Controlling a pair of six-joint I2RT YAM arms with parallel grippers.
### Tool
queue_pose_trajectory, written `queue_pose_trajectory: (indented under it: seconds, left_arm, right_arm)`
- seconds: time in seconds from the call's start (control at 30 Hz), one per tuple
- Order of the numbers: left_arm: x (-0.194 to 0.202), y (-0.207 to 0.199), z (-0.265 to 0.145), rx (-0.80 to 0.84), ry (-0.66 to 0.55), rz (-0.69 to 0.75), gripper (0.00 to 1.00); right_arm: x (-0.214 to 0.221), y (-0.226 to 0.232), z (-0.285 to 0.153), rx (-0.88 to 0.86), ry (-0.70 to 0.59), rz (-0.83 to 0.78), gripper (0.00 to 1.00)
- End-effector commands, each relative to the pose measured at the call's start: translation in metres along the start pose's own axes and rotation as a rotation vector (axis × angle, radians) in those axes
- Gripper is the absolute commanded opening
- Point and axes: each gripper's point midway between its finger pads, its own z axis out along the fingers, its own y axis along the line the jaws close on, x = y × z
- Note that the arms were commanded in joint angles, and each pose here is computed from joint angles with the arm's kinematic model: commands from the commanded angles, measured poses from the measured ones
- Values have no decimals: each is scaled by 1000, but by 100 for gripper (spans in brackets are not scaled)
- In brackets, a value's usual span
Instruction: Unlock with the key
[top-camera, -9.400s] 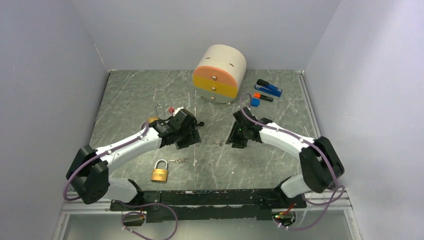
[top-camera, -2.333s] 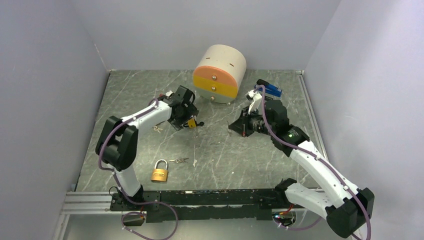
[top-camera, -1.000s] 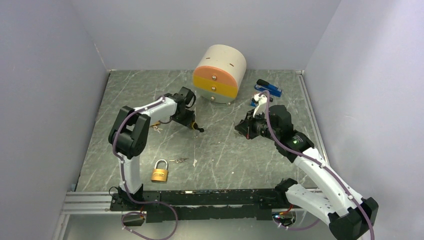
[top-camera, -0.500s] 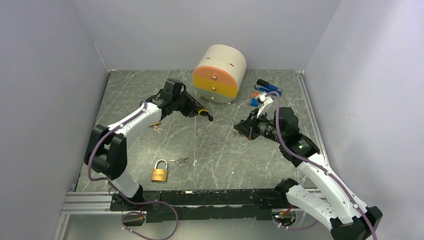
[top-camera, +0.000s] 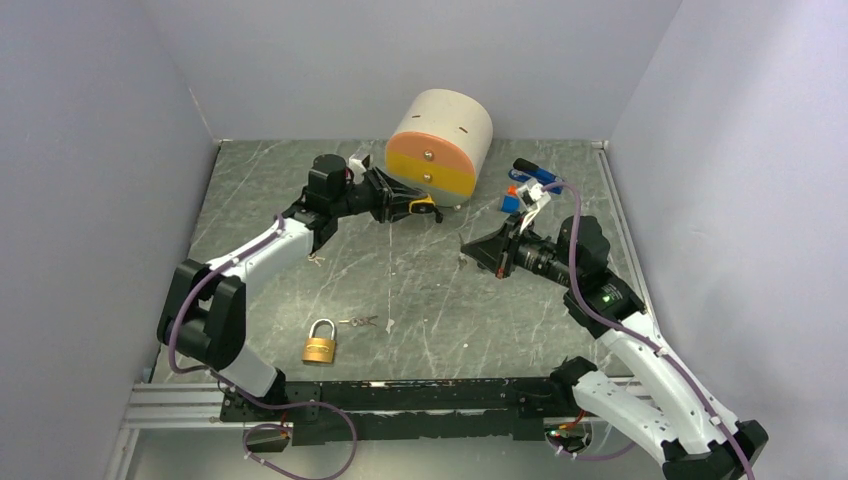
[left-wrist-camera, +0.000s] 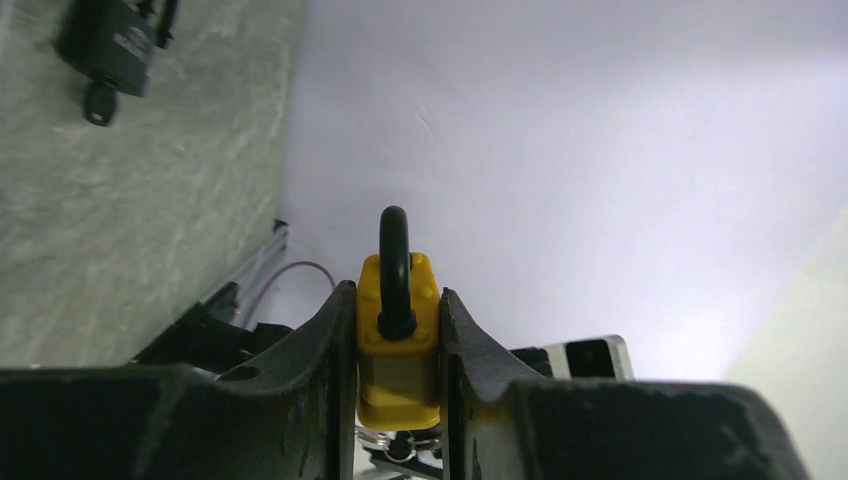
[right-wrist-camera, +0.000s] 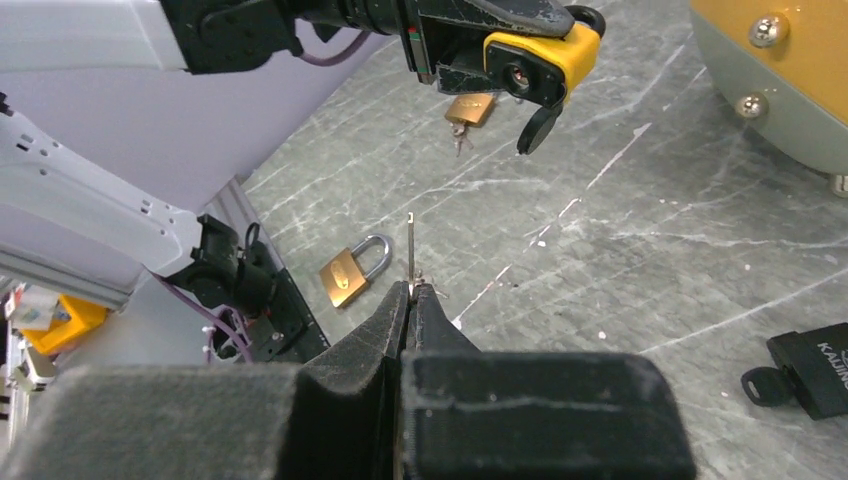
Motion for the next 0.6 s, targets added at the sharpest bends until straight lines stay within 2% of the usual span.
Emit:
queue_pose_trajectory:
  seconds: [0.0,0.4,0.5,0.57]
  left_arm:
    - [21,-57,-14,236,122,5,3]
    - [21,-57,-15,224,109,37,3]
    - [14,-37,-12,109,50,97,3]
    - [0,-4,-15,-122,-48,159,3]
  right_arm:
    - [-19,16,1,-76,-60,-23,0]
    - [-19,17,6,-90,-47,-20,0]
    - [-18,12,7,-66,-41,-13,0]
    - [-13,4,8,-31,-26,-8,0]
